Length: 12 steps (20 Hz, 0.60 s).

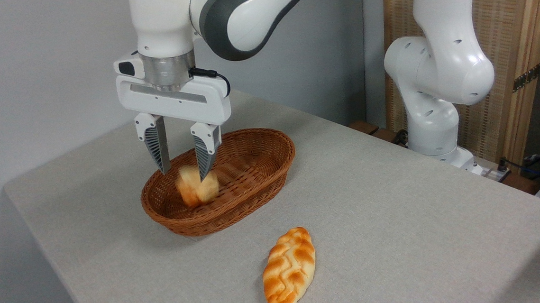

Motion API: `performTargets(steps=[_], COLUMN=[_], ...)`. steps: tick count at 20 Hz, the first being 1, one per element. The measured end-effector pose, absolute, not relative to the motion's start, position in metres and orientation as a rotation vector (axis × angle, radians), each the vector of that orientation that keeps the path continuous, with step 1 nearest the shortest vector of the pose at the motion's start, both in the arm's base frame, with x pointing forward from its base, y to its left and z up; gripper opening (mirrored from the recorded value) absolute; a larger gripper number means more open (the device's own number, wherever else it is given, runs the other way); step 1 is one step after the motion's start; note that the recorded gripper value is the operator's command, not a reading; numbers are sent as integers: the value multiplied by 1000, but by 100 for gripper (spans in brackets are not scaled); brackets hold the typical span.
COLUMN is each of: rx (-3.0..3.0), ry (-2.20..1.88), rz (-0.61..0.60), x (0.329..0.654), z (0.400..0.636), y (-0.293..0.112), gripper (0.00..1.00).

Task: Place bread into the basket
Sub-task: 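Carry the round roll over the wicker basket and release it inside, then raise the open gripper up out of the basket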

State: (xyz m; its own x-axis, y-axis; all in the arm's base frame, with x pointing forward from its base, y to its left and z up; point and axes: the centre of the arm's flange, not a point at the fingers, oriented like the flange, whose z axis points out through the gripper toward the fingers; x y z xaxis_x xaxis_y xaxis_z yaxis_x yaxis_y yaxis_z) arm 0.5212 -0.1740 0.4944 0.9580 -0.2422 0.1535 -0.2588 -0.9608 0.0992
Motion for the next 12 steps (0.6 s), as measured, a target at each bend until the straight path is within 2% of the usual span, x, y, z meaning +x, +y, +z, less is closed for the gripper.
performTargets(steps=[7, 12], rx=[2985, 2986], ry=[-536, -725], rz=[222, 239], x=[520, 523], z=[494, 495], y=[-179, -166], gripper=[100, 100])
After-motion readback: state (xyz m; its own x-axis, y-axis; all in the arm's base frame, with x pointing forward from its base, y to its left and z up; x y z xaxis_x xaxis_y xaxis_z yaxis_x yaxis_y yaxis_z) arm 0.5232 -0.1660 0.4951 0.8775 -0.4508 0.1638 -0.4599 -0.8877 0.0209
